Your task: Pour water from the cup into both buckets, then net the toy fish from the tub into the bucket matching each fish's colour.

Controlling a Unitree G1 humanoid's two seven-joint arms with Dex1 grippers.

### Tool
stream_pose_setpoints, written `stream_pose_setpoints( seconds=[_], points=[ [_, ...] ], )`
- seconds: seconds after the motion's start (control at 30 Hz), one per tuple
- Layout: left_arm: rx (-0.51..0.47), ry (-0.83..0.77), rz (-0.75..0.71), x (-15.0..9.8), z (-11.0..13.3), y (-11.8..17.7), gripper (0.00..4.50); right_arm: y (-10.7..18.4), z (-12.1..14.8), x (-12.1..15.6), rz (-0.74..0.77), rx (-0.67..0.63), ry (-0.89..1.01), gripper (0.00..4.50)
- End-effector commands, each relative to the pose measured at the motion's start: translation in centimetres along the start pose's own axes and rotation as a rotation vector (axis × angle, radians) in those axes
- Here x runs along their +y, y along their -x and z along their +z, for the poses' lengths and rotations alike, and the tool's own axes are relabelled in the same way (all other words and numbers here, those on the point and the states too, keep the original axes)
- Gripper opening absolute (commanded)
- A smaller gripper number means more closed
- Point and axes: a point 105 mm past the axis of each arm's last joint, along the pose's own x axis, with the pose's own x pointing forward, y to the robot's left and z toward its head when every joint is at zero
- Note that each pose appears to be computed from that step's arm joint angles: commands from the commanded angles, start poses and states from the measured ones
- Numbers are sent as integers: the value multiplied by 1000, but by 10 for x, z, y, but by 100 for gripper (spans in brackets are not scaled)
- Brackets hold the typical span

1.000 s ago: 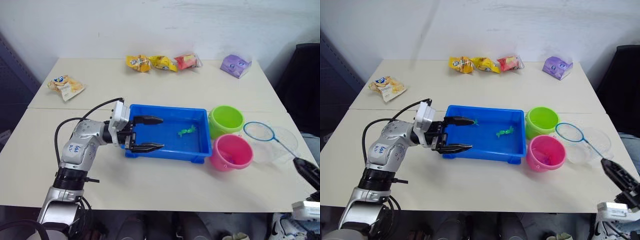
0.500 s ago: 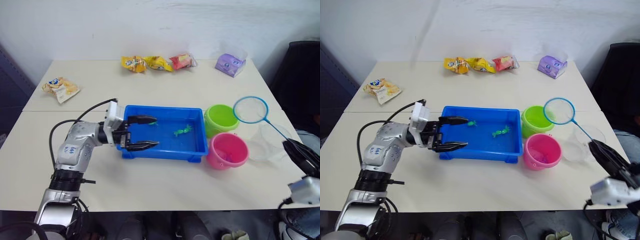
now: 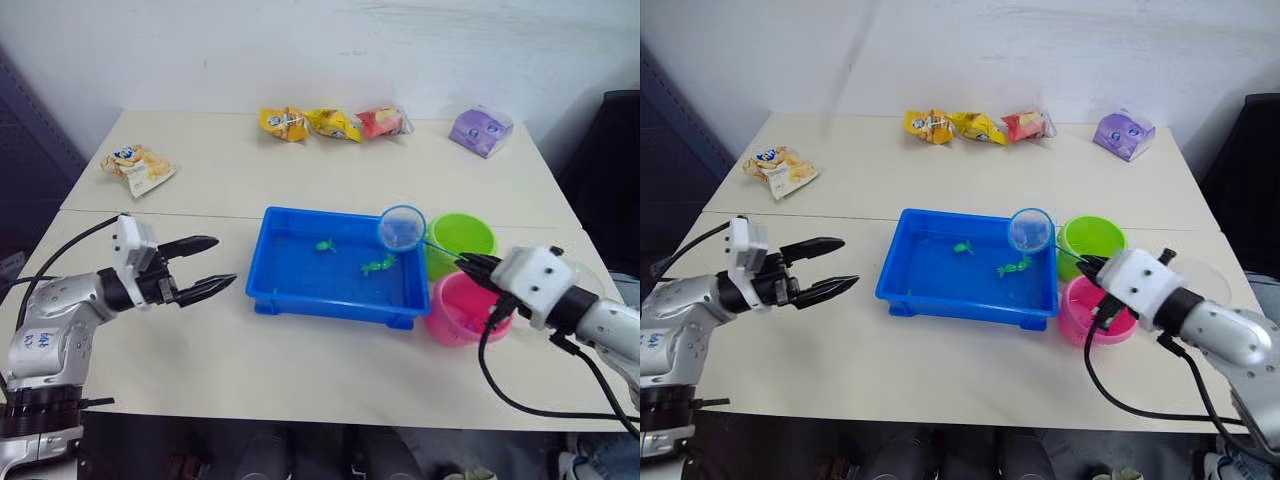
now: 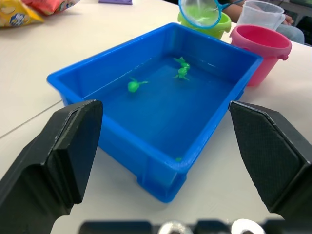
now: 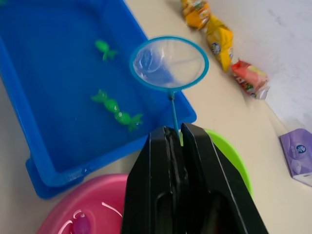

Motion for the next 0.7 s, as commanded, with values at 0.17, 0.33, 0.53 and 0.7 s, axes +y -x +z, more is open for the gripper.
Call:
stream_pose_setpoints(
  seconds=[0.17,0.33,0.53,0.7],
  points=[
    [-33,-14,0,-7,10,13,444,-26,-18,-12,33,129,268,0],
    [-9,-21,15,9,16,28,444,-39,-10,-21,44,135,407,0],
    [138,-154,0,28,7,49,444,-52,4,-27,26,132,491,0],
    [128,-203,-55,31,13,47,444,-54,21,-29,29,131,510,0]
  ],
)
